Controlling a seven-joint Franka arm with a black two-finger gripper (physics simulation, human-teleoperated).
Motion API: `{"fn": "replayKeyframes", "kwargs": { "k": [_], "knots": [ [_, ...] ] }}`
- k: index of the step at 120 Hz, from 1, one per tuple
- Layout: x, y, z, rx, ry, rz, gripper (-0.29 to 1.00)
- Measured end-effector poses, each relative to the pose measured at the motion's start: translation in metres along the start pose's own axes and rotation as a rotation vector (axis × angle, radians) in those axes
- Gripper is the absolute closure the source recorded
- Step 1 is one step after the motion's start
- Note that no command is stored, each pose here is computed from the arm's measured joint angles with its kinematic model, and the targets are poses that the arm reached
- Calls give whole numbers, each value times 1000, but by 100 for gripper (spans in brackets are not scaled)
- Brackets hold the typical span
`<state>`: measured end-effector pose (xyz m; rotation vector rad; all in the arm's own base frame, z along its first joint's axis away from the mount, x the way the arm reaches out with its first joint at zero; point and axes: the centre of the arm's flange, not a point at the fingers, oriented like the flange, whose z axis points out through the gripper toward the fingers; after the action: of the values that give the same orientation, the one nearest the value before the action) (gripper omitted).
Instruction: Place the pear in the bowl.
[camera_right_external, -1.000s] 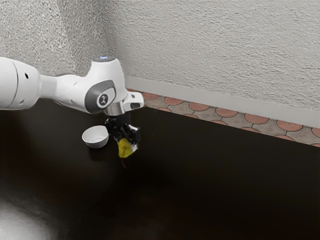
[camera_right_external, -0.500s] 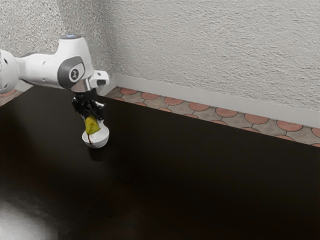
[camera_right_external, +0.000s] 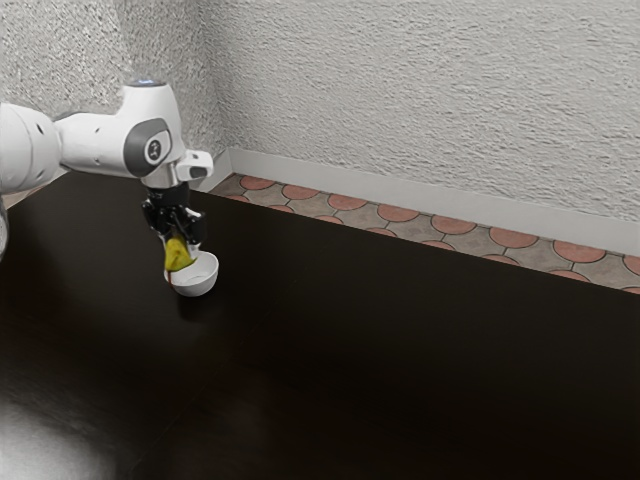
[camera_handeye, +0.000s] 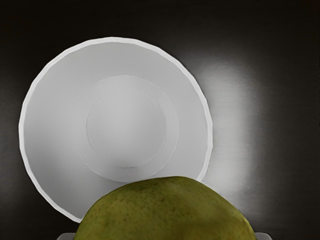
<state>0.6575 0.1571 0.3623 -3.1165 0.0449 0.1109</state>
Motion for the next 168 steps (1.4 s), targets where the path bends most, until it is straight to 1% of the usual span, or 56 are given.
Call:
{"fn": "replayKeyframes", "kwargs": {
  "k": [37,69,91,113,121,129,145,154,162,168],
  "knots": [
    [31,-15,-1,8,12,27,32],
    [29,-29,37,-16,-53,28,31],
    [32,-26,45,-23,-61,41,15],
    [32,-20,37,-24,-51,56,6],
    [28,-2,11,-33,-26,74,4],
    [14,22,-24,-34,1,93,3],
    [-29,65,-112,-1,72,104,2],
    [-51,91,-162,7,107,102,1],
    [-70,127,-205,14,140,119,1],
    [-79,156,-222,12,140,147,1]
  ]
}}
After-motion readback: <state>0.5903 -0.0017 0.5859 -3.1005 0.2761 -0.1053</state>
